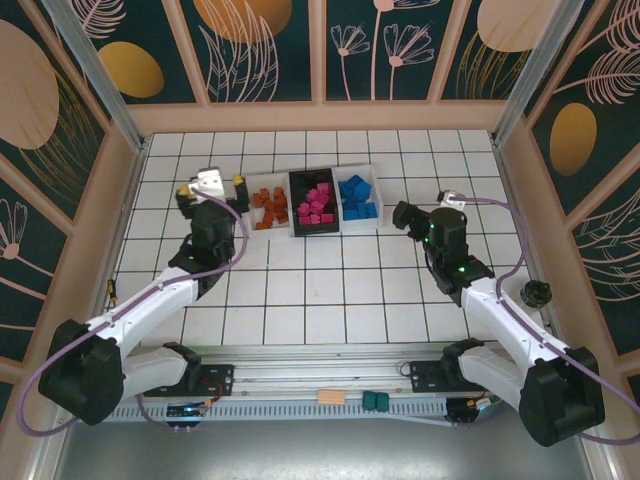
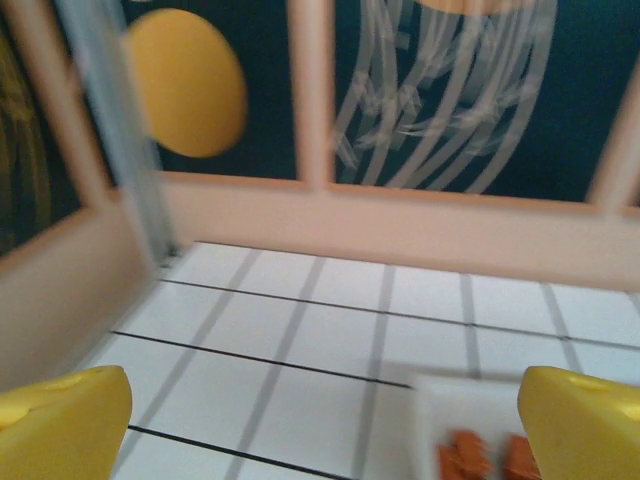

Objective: Sort the legos into containers by color
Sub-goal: Reset both arms

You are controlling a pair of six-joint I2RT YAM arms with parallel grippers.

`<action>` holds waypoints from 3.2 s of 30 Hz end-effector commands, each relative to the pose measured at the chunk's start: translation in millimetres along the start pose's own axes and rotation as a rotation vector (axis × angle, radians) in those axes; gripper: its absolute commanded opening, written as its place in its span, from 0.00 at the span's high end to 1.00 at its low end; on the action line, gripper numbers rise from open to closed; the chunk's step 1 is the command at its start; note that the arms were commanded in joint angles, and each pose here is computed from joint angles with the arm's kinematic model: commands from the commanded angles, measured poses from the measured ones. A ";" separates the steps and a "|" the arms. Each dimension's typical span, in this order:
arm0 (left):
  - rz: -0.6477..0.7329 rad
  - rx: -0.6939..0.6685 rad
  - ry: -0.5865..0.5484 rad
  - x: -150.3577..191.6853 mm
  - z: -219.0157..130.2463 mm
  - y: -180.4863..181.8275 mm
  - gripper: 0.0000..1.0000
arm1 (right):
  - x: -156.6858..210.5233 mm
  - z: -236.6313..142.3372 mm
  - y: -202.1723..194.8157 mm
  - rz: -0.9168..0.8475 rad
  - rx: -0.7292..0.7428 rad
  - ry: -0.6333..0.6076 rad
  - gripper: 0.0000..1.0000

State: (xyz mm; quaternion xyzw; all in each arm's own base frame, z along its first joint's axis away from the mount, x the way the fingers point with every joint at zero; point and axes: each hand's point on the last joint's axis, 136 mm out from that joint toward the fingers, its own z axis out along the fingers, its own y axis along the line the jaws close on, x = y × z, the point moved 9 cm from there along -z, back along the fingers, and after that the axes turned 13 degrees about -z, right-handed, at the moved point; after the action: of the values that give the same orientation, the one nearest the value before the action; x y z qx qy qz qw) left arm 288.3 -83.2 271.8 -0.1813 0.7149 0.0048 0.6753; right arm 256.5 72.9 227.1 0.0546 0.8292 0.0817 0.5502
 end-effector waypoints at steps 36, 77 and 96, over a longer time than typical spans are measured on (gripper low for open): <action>-0.029 -0.031 0.049 94.6 45.1 111.2 0.01 | -5.0 -12.9 -22.6 -0.031 -0.087 -0.372 0.01; -0.074 -0.044 -0.029 98.1 28.4 123.6 0.01 | 57.2 47.2 -104.6 -0.244 0.241 -0.339 0.01; -0.073 -0.043 -0.028 98.3 28.2 123.6 0.01 | 56.8 48.6 -102.5 -0.258 0.236 -0.336 0.01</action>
State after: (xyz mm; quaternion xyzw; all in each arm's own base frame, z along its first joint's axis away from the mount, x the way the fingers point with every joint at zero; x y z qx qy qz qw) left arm 281.2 12.5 135.4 -0.2117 0.7211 0.0105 0.6596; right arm 277.4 -14.0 129.9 0.0258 0.7454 -0.0849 0.6607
